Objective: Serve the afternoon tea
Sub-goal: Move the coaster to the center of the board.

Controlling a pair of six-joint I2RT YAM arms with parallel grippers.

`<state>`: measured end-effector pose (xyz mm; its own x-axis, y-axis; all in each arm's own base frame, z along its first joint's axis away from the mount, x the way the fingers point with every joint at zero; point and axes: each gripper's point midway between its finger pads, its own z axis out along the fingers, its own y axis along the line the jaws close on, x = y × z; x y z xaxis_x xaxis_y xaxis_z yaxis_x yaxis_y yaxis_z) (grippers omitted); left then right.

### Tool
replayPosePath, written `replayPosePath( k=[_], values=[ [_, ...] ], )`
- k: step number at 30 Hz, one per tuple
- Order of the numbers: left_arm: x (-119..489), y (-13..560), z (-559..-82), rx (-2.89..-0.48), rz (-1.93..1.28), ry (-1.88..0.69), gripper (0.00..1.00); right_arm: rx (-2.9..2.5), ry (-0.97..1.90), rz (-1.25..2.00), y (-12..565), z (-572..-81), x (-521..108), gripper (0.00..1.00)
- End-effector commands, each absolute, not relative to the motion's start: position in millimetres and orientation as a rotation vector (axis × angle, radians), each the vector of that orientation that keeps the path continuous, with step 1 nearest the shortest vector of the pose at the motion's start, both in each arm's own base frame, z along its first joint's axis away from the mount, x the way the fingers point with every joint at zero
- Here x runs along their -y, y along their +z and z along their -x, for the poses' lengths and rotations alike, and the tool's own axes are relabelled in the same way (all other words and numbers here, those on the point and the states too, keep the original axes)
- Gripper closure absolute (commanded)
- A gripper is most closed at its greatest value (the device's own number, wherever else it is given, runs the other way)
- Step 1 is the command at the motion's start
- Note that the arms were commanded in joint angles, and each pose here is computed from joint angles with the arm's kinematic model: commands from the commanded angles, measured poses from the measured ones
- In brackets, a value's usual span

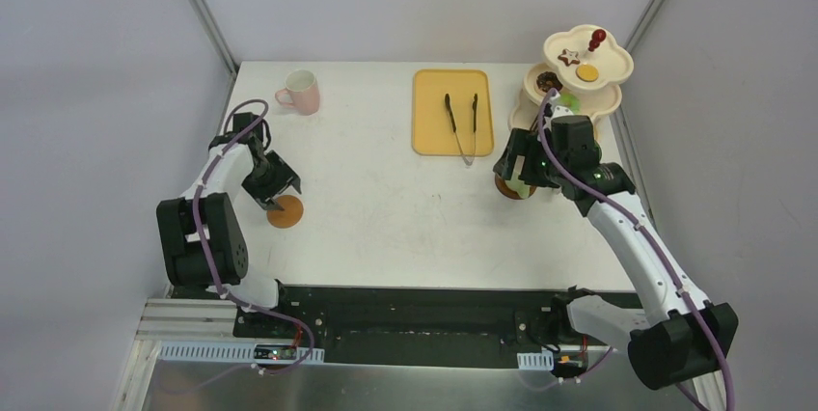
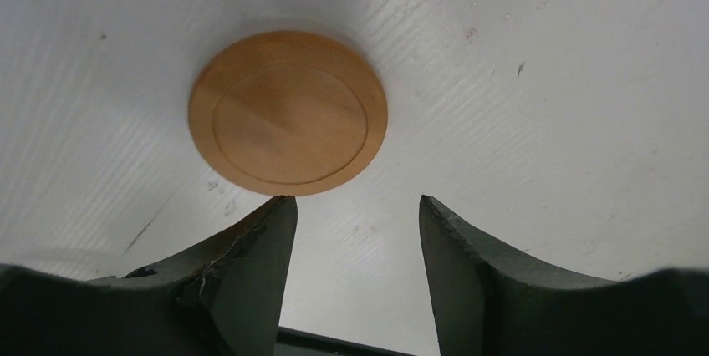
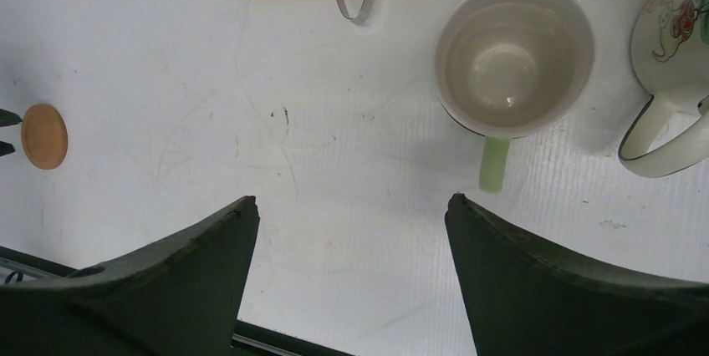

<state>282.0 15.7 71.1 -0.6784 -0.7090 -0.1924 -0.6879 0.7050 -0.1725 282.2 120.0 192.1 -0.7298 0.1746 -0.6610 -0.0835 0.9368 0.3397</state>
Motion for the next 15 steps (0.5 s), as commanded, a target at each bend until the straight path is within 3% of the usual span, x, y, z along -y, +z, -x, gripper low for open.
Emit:
replayPosePath(
  k=[1,4,8,15],
  values=[
    [-9,51,-297,-2.640,1.156,-0.262,0.43,-2.278,0.490,-0.080,222,-280,-121,0.15],
    [-6,34,-296,-2.657,1.191,-0.285,0.42,-2.264,0.483,-0.094,228,-278,-119,0.15],
    [25,12,-288,-2.706,1.228,-0.440,0.47,-2.250,0.491,-0.113,232,-276,-118,0.15],
    [153,5,-269,-2.907,0.815,-0.558,0.47,-2.248,0.490,-0.149,233,-279,-117,0.15]
  ],
)
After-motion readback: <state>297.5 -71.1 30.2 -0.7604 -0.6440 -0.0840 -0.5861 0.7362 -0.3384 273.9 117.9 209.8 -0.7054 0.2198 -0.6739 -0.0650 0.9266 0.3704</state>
